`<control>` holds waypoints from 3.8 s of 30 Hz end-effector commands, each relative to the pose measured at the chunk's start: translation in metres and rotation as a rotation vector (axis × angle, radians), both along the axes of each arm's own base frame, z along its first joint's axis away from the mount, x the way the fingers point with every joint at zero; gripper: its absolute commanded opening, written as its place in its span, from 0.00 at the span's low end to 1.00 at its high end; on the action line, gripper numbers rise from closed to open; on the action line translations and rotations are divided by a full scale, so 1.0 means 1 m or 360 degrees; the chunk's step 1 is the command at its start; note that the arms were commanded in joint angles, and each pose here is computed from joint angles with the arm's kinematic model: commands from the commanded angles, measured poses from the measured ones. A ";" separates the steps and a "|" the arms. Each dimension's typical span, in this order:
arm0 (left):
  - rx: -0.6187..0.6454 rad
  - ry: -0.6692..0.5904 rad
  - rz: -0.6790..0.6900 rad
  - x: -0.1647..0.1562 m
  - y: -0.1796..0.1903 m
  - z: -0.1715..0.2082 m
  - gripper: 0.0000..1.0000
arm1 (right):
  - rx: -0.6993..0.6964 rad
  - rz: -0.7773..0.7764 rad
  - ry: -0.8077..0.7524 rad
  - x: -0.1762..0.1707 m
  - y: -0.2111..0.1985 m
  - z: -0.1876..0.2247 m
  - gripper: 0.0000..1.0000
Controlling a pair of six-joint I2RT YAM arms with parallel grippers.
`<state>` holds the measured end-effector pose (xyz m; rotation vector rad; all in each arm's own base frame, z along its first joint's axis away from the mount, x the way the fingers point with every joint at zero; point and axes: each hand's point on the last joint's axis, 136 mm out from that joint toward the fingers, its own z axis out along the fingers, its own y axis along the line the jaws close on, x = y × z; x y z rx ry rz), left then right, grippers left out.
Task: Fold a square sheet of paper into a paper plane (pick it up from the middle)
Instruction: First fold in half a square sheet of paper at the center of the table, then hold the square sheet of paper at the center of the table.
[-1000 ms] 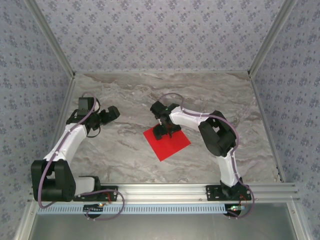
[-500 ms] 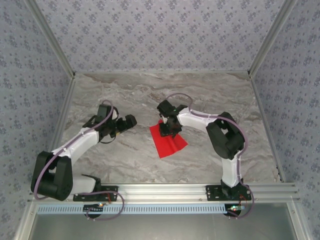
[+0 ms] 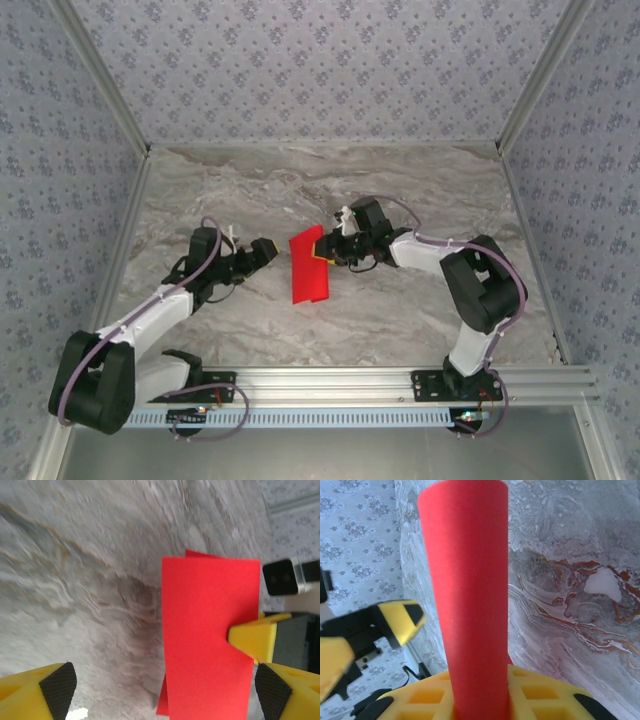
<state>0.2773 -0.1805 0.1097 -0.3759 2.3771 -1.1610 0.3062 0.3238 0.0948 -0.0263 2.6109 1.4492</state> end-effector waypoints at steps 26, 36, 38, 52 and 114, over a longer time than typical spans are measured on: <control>-0.0598 0.0117 -0.0336 0.005 -0.105 -0.008 0.50 | 0.0321 -0.0124 0.0265 0.006 -0.029 -0.009 0.27; -0.0621 0.0067 -0.0317 0.009 -0.106 -0.004 0.17 | 0.0226 -0.0136 0.0285 0.002 -0.041 -0.020 0.33; -0.0615 0.0061 -0.0322 0.007 -0.110 -0.004 0.07 | 0.0168 -0.0146 0.0265 0.000 -0.048 -0.020 0.43; -0.0481 0.0009 -0.0485 -0.005 -0.164 -0.003 0.02 | -0.0541 -0.0407 0.0041 -0.016 -0.144 -0.023 0.85; 0.0170 0.0038 -0.0261 0.042 -0.119 -0.028 0.51 | -0.1044 -0.0738 0.0721 -0.060 -0.187 -0.149 0.38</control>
